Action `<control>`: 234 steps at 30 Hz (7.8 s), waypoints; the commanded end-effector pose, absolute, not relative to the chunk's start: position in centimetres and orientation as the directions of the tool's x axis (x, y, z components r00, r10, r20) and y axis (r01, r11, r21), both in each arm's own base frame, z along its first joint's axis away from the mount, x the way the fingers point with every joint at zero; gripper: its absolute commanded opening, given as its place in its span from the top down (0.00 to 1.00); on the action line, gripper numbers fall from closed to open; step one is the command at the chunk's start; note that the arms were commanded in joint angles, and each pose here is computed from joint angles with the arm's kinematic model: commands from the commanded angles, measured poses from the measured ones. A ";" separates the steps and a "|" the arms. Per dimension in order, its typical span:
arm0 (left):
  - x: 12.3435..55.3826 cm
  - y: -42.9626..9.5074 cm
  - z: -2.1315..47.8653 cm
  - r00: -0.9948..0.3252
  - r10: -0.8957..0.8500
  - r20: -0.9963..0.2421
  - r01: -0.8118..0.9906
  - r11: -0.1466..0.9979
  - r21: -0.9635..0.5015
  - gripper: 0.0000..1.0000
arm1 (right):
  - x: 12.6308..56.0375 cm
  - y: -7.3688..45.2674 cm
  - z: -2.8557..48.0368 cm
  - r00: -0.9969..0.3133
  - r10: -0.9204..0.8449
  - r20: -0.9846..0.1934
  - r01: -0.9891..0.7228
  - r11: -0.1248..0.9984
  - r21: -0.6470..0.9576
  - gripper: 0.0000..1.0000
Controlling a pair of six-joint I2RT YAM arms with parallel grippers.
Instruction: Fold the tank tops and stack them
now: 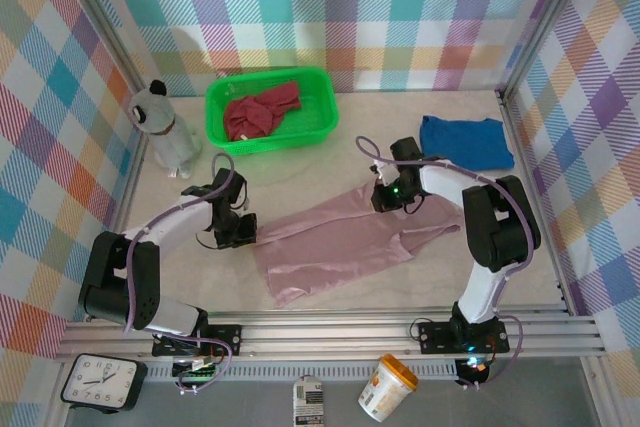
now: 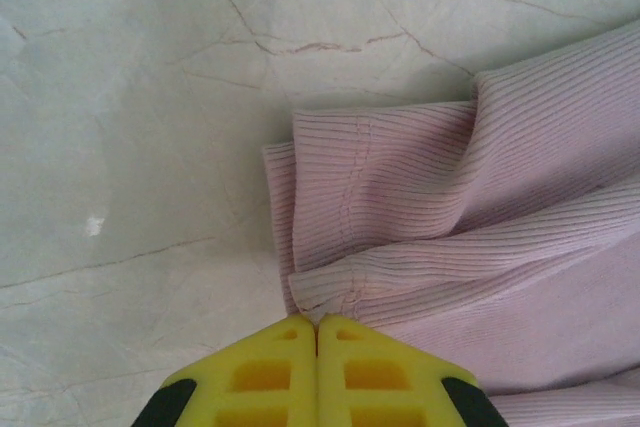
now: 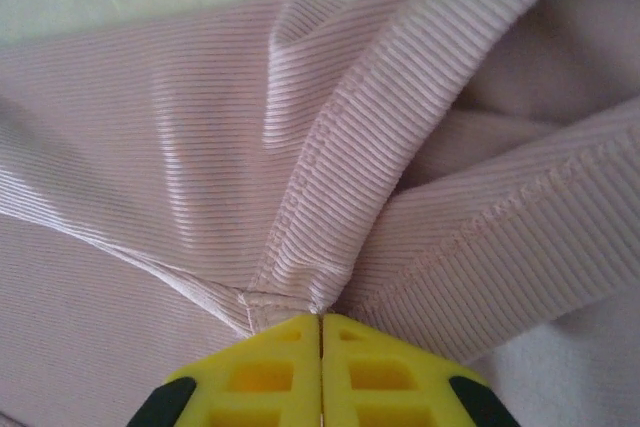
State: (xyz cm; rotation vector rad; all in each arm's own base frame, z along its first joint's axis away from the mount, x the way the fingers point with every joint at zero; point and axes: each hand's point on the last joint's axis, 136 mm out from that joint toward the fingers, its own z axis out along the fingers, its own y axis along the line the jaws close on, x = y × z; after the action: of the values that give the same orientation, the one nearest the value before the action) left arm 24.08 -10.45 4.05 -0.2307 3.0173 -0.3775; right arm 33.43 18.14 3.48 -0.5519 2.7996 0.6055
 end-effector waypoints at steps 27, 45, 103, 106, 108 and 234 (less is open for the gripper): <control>29.8 -13.5 6.7 -0.988 -0.136 -0.069 -0.112 0.956 -0.271 0.58 | 46.0 9.6 7.4 -0.895 0.262 -0.361 0.165 0.947 0.277 0.50; 27.8 -12.9 2.2 -0.994 -0.096 0.054 -0.105 0.974 -0.199 0.57 | 48.6 6.7 4.8 -0.914 0.251 -0.320 0.191 0.960 0.206 0.74; 26.7 -13.3 5.8 -0.995 -0.072 0.075 -0.086 0.977 -0.194 0.57 | 43.8 6.1 10.5 -0.813 0.481 -0.329 0.178 0.742 0.646 0.67; 27.9 -14.0 5.7 -0.996 -0.068 0.064 -0.080 0.974 -0.213 0.57 | 42.5 9.1 11.6 -0.836 0.438 -0.331 0.112 0.727 0.678 0.65; 28.4 -14.7 5.4 -0.995 -0.065 0.073 -0.081 0.968 -0.237 0.57 | 41.1 11.1 11.6 -0.861 0.398 -0.319 0.088 0.732 0.675 0.63; 25.2 -5.2 7.1 -0.965 -0.246 0.087 -0.250 0.968 -0.035 1.00 | 11.8 47.5 8.3 -0.263 -0.819 -0.509 -0.965 0.229 0.130 0.95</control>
State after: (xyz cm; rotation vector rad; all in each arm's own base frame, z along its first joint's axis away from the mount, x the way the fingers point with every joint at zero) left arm 24.88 -5.03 4.90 -0.4204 3.2255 -0.0927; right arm 11.97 47.69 4.35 -1.7582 2.1335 0.4744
